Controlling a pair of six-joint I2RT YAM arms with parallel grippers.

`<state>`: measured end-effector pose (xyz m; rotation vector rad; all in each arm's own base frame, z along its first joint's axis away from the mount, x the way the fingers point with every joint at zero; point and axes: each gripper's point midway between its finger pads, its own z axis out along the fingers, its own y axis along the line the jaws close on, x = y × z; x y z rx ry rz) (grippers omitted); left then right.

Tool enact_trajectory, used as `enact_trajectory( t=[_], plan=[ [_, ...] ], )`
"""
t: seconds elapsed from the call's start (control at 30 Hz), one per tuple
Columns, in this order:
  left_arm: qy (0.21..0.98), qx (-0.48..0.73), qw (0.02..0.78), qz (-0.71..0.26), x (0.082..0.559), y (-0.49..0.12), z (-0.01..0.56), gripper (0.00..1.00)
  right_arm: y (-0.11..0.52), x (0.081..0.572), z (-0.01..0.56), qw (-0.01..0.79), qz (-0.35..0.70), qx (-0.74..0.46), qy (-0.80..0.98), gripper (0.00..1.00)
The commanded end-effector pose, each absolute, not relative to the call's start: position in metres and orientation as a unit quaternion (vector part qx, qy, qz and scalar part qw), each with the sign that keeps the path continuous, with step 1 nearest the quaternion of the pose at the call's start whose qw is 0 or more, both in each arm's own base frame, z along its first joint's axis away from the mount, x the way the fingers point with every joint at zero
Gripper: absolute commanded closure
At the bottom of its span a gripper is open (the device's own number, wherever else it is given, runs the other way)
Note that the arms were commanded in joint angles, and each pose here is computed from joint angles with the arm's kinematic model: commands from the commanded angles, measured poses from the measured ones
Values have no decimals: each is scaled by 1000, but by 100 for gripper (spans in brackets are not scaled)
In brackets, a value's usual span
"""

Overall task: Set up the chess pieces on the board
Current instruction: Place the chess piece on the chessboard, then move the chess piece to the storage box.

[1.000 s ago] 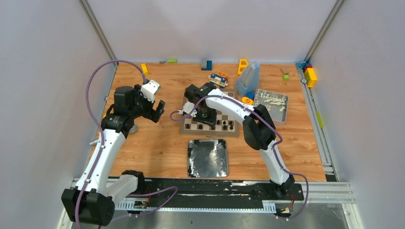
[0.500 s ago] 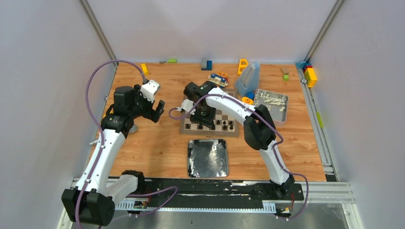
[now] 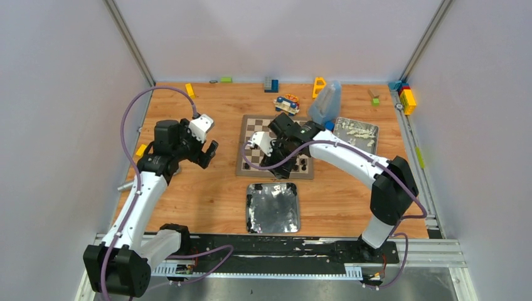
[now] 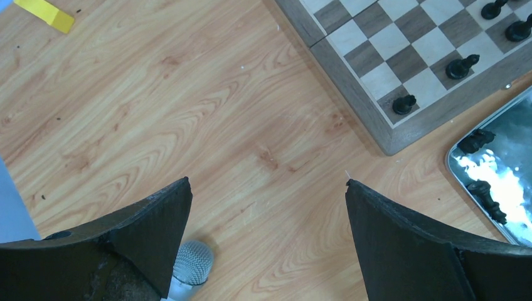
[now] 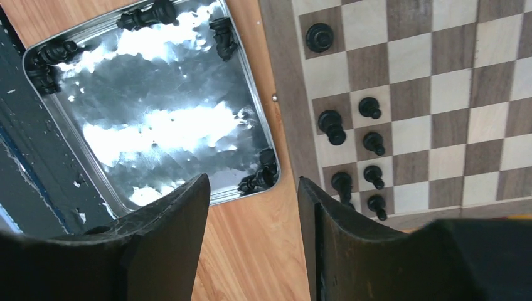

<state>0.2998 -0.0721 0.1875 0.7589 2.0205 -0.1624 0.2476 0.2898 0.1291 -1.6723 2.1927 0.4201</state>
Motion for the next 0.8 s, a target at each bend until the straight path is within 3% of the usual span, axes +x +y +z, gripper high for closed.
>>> enact_trajectory(
  t=[0.0,0.33,0.77],
  plan=[
    [808,323,490,-48,302,-68,194,0,305,244,118,218,193,-570,768,46],
    [806,329,489,-54,295,-70,189,0,266,232,63,175,135,-540,812,51],
    [807,328,488,-56,293,-70,188,0,251,227,46,154,109,-538,821,55]
  ],
)
